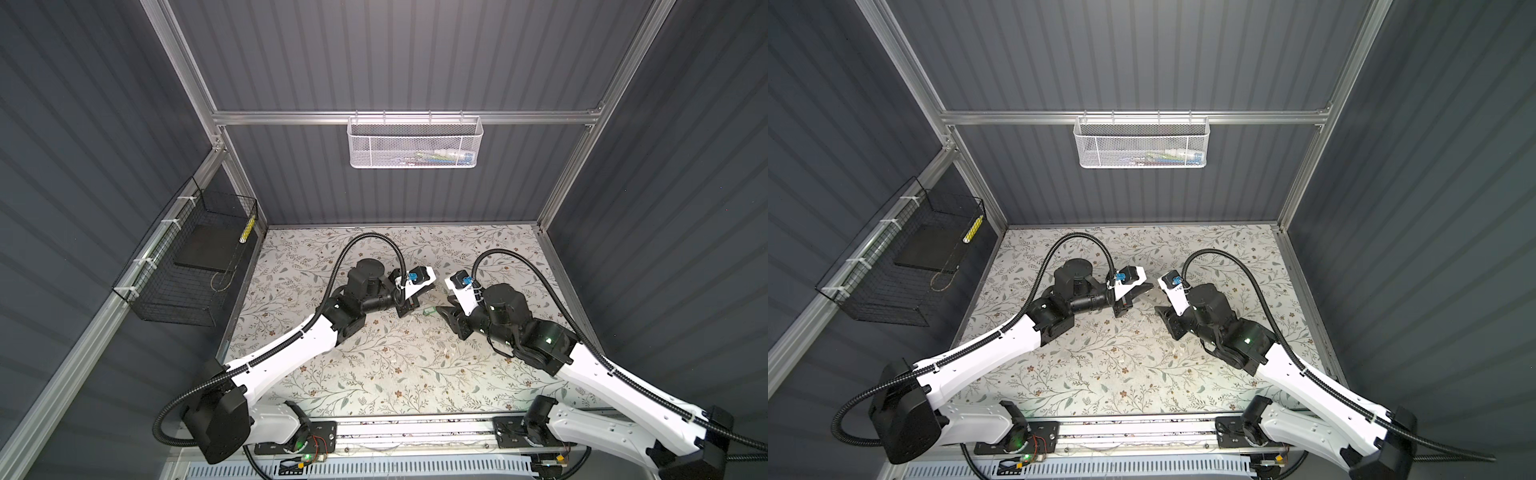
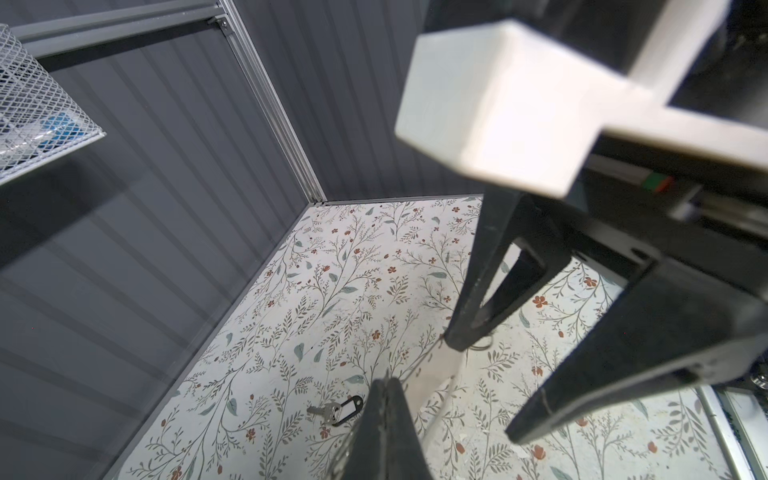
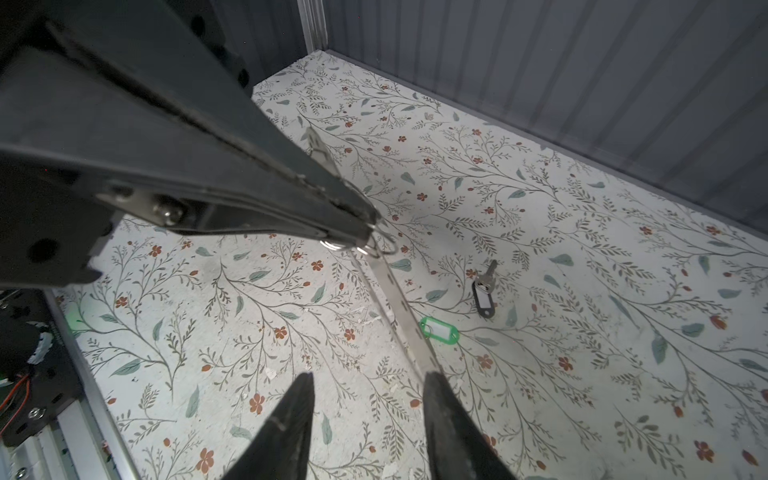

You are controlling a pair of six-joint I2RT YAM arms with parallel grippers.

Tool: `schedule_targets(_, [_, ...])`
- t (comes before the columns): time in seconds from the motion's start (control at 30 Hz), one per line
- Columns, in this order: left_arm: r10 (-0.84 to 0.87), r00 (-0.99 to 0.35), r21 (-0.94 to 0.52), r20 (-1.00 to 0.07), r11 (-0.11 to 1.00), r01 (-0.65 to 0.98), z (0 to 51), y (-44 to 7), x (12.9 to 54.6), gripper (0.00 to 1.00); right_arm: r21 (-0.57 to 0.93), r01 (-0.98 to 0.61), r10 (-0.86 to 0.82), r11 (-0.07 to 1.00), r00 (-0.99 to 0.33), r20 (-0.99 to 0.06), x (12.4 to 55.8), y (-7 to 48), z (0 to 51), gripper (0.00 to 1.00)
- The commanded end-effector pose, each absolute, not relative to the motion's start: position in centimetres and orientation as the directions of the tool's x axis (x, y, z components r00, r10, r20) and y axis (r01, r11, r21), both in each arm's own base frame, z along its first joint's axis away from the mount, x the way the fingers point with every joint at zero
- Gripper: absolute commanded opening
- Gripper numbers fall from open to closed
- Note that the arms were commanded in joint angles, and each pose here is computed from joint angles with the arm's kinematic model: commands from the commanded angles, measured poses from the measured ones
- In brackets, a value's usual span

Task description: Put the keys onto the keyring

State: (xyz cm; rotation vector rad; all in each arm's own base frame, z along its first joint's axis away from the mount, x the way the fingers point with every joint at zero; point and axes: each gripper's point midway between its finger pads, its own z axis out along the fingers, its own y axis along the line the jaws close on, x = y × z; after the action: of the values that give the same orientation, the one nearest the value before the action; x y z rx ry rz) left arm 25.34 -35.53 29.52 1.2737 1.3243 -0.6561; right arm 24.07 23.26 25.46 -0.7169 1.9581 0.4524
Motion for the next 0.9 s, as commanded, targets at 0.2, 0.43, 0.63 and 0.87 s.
schedule_targets(0.2, [0.257,0.249,0.315,-0.934,0.262,0.912,31.7,-35.2,24.4,0.0,-0.095,-0.617,-0.286,0.781,-0.218,-0.933,23.8,21.4,29.7,0.46])
schedule_targets(0.43, [0.252,0.268,0.329,-0.93,0.243,0.912,32.5,-35.5,23.9,0.0,-0.152,-0.662,-0.36,0.734,-0.189,-0.914,23.0,21.5,29.4,0.48])
schedule_targets(0.63, [0.251,0.287,0.346,-0.924,0.24,0.907,32.9,-35.6,23.5,0.0,-0.097,-0.708,-0.318,0.7,-0.187,-0.93,22.4,22.7,30.2,0.5])
schedule_targets(0.87, [0.233,0.322,0.369,-0.918,0.203,0.907,33.5,-35.5,22.5,0.0,-0.128,-0.703,-0.389,0.7,-0.224,-0.894,22.8,22.5,28.5,0.49])
